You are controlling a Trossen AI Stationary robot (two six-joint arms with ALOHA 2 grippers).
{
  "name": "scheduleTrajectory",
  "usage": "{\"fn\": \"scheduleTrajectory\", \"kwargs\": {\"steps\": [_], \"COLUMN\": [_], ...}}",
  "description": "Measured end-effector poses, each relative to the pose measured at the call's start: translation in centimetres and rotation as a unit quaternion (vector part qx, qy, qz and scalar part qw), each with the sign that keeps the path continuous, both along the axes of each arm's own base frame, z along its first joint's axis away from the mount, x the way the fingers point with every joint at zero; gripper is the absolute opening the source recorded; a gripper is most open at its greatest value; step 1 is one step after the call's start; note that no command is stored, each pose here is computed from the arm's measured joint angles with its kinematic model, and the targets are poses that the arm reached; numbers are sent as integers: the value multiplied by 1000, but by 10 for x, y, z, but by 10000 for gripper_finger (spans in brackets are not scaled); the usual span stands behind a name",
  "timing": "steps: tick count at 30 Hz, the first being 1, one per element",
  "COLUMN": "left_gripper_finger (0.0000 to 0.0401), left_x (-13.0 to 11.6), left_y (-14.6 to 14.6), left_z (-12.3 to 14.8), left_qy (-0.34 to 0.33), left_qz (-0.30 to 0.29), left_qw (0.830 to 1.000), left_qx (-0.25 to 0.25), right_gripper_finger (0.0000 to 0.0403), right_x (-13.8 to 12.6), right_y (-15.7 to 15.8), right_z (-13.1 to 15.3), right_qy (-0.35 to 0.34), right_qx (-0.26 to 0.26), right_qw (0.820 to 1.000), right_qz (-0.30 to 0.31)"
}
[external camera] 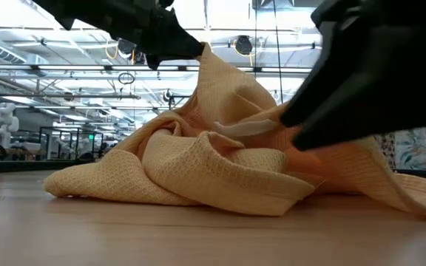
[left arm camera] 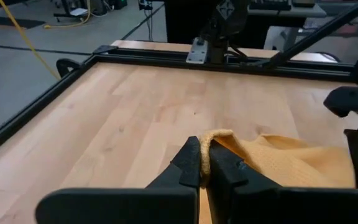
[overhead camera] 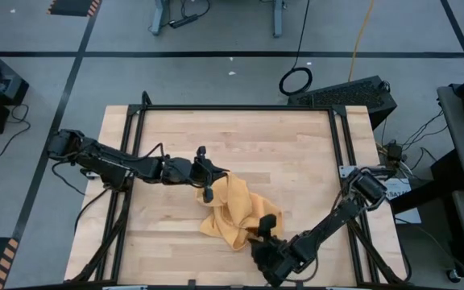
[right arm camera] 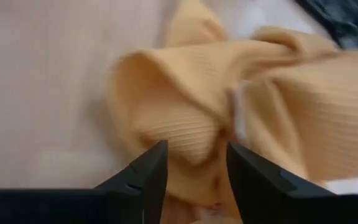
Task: Roll towel
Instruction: Roll the yellow towel
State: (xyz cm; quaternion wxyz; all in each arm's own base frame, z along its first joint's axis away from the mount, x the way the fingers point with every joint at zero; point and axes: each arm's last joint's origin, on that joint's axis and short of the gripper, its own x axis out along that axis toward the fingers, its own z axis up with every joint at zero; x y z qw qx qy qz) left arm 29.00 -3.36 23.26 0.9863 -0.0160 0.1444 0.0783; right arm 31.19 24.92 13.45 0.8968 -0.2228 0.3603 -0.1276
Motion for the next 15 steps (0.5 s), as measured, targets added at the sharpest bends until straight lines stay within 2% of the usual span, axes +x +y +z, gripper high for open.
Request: {"fn": "scheduleTrajectory", "kwargs": {"steps": [10,12,15], "left_gripper_finger": [10,10,10], "left_x": [0,-1,-2], "left_y": [0,1,3], "left_z": [-1,-2,-4], "left_qy": [4,13,24], "left_qz": [-3,5,25], "left_qw": [1000,1000,999], "left_qx": [0,4,7], "right_gripper_finger": [159,160,160], "right_x": [-4,-6,-6], "right_y": [-38,-39,-34], "right_z": [-3,-3,-4], "right_qy": [7,7,24], "right_qx": [-78,-92,-115], "right_qw": [990,989,989], "right_qz": [-118,-120,-91]}}
